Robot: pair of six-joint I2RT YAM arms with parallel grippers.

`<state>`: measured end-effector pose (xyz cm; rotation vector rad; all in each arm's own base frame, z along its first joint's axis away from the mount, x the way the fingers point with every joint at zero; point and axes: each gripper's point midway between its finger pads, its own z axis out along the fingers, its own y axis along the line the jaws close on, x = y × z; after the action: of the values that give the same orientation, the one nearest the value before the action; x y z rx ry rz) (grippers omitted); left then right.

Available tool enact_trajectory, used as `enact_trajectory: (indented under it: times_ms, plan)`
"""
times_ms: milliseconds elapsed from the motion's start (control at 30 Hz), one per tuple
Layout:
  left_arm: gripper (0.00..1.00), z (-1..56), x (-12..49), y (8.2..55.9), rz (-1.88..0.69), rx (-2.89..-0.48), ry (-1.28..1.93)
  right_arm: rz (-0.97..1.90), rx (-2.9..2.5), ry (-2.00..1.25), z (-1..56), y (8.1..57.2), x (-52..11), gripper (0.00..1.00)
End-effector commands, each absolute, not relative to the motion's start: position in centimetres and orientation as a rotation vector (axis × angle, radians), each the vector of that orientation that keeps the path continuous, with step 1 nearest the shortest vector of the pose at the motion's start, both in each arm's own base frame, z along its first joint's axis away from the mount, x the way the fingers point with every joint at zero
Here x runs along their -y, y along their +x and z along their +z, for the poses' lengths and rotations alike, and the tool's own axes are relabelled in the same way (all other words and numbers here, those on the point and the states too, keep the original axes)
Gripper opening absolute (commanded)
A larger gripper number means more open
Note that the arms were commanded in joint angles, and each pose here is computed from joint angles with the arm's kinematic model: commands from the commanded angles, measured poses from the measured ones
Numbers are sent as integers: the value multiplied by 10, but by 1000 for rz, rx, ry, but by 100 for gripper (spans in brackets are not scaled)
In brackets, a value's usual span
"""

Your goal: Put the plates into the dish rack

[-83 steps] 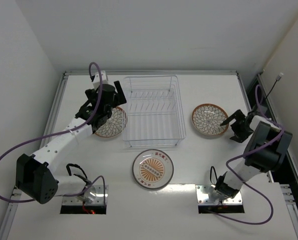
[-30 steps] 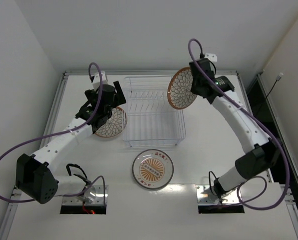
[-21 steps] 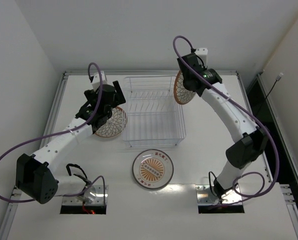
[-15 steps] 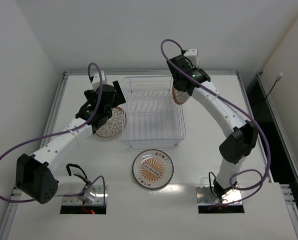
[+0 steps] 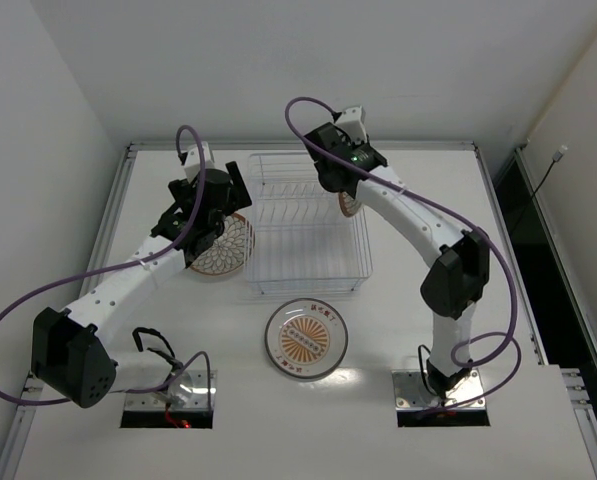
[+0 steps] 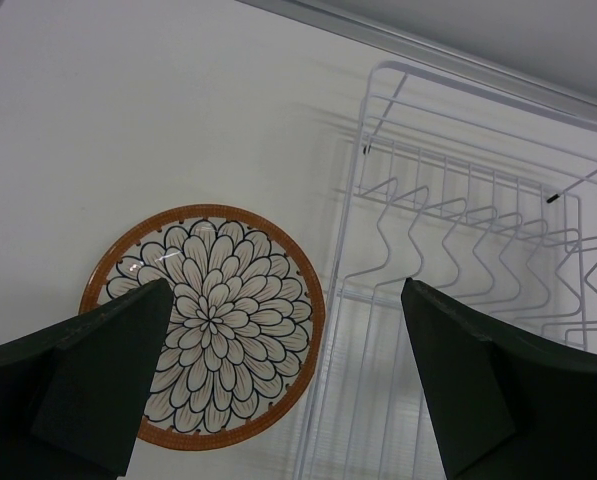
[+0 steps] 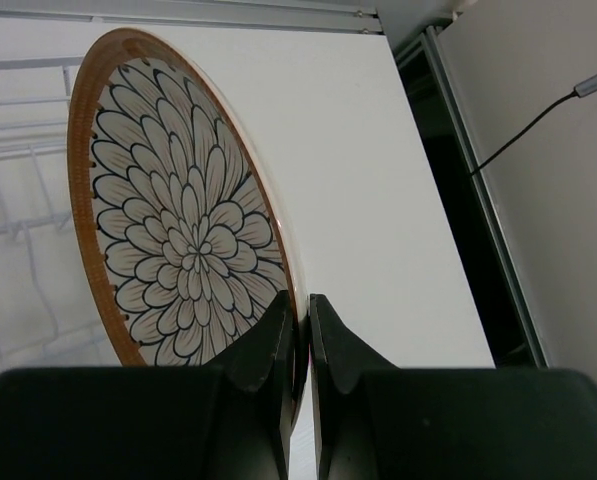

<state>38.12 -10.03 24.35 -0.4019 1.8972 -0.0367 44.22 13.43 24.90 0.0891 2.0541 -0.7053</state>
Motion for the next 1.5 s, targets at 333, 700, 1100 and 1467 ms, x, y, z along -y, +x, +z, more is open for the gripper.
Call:
enact_trajectory:
  times_ms: [333, 700, 1100, 1467]
  plan:
    - [100, 263, 97, 379, -73, -1835, -437, -794, -1847, 172, 299, 448, -136, 0]
    - [100, 263, 97, 379, -73, -1835, -437, -857, -1875, 79, 265, 449, -157, 3]
    - [100, 263, 97, 379, -73, -1835, -437, -858, -1912, 41, 246, 445, -161, 23]
    - [100, 263, 97, 379, -73, -1835, -437, -811, -1938, 84, 244, 446, -177, 0]
